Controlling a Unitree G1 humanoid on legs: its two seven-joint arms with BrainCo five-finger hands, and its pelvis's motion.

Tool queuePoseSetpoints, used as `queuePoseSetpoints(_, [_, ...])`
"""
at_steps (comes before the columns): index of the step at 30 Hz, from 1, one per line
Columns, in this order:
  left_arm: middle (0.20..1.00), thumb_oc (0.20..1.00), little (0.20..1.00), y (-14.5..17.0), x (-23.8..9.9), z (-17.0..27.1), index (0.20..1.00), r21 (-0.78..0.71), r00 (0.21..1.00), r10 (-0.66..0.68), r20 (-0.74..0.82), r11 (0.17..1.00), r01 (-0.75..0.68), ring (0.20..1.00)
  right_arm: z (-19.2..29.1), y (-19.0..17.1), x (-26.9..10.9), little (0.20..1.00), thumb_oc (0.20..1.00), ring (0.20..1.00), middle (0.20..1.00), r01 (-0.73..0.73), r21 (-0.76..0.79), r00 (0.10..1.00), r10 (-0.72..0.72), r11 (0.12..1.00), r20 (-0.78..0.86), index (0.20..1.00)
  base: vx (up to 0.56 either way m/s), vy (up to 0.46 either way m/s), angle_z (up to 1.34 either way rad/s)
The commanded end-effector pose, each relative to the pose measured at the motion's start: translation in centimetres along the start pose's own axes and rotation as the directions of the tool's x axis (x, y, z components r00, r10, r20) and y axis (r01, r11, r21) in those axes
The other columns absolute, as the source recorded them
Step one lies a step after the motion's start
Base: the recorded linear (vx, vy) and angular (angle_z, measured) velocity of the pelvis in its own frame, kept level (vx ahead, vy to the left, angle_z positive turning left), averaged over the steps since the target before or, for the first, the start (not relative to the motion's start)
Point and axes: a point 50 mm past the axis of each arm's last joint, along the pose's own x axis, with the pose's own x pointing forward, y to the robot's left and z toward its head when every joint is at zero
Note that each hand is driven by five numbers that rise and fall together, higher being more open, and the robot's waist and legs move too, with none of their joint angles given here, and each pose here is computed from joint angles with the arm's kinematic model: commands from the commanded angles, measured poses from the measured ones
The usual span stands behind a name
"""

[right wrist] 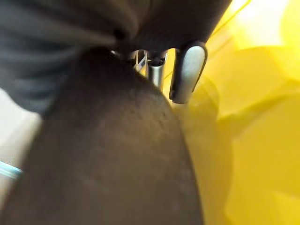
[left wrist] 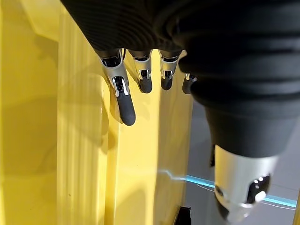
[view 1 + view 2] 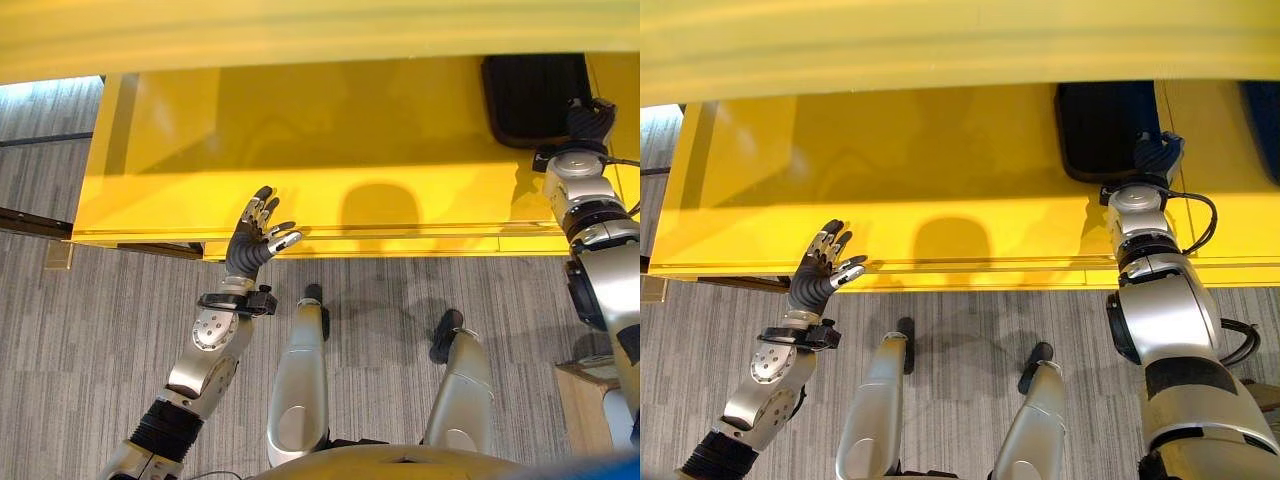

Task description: Move parts from the plastic box to the shelf.

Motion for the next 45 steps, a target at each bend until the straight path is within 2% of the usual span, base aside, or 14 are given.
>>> queuePoseSetpoints(1, [1.000, 1.000, 1.000, 0.0, 0.2, 1.5, 1.000, 0.016, 0.997, -0.036, 0.072, 0.999, 0.034, 1.000, -1.5, -0.8, 0.1, 1.000, 1.000, 1.000, 1.000, 0.016, -0.030, 0.998, -0.017, 0.999, -0.054, 1.000, 0.00, 0.000, 0.00])
queuePoseSetpoints(12, [1.000, 1.000, 1.000, 0.2, 0.2, 1.6, 1.000, 0.028, 0.996, -0.034, 0.077, 0.999, 0.032, 1.000, 0.2, -1.7, 0.6, 1.000, 1.000, 1.000, 1.000, 0.052, -0.113, 0.997, -0.045, 0.992, 0.062, 1.000, 0.00, 0.000, 0.00])
queuePoseSetpoints(22, [1.000, 1.000, 1.000, 0.5, 0.2, 1.9, 1.000, 0.028, 0.996, -0.013, 0.090, 1.000, 0.011, 1.000, 1.7, -1.6, 0.5, 1.000, 1.000, 1.000, 1.000, 0.080, -0.067, 0.987, -0.070, 0.995, 0.143, 1.000, -0.01, 0.006, -0.03])
queuePoseSetpoints(28, [1.000, 1.000, 1.000, 0.8, 0.1, 1.8, 1.000, 0.028, 0.996, 0.016, 0.091, 0.999, -0.019, 1.000, 3.4, -2.1, 0.2, 1.000, 1.000, 1.000, 1.000, 0.156, -0.087, 0.953, -0.127, 0.984, 0.275, 1.000, -0.01, 0.004, 0.00])
queuePoseSetpoints(31, [1.000, 1.000, 1.000, 1.2, 0.1, 1.9, 1.000, 0.025, 0.993, 0.052, 0.109, 0.998, -0.055, 1.000, 5.2, -3.3, -0.3, 1.000, 1.000, 1.000, 1.000, 0.247, -0.068, 0.895, -0.201, 0.967, 0.398, 1.000, 0.00, 0.000, 0.00])
queuePoseSetpoints(33, [1.000, 1.000, 1.000, 1.2, 0.1, 1.9, 1.000, 0.025, 0.993, 0.051, 0.108, 0.998, -0.054, 1.000, 5.2, -3.3, -0.3, 1.000, 1.000, 1.000, 1.000, 0.248, -0.069, 0.896, -0.201, 0.966, 0.397, 1.000, 0.00, 0.000, 0.00])
queuePoseSetpoints(36, [1.000, 1.000, 1.000, 1.4, 0.2, 2.1, 1.000, 0.029, 0.989, 0.075, 0.125, 0.996, -0.080, 1.000, 6.8, -3.8, -1.2, 1.000, 1.000, 1.000, 1.000, 0.296, -0.026, 0.834, -0.245, 0.955, 0.495, 1.000, 0.00, 0.000, 0.00])
queuePoseSetpoints(45, [1.000, 1.000, 1.000, 1.8, 0.3, 2.4, 1.000, 0.038, 0.983, 0.104, 0.148, 0.993, -0.110, 1.000, 7.9, -5.3, -3.7, 1.000, 1.000, 1.000, 1.000, 0.386, 0.076, 0.707, -0.348, 0.919, 0.616, 1.000, 0.00, -0.001, 0.00])
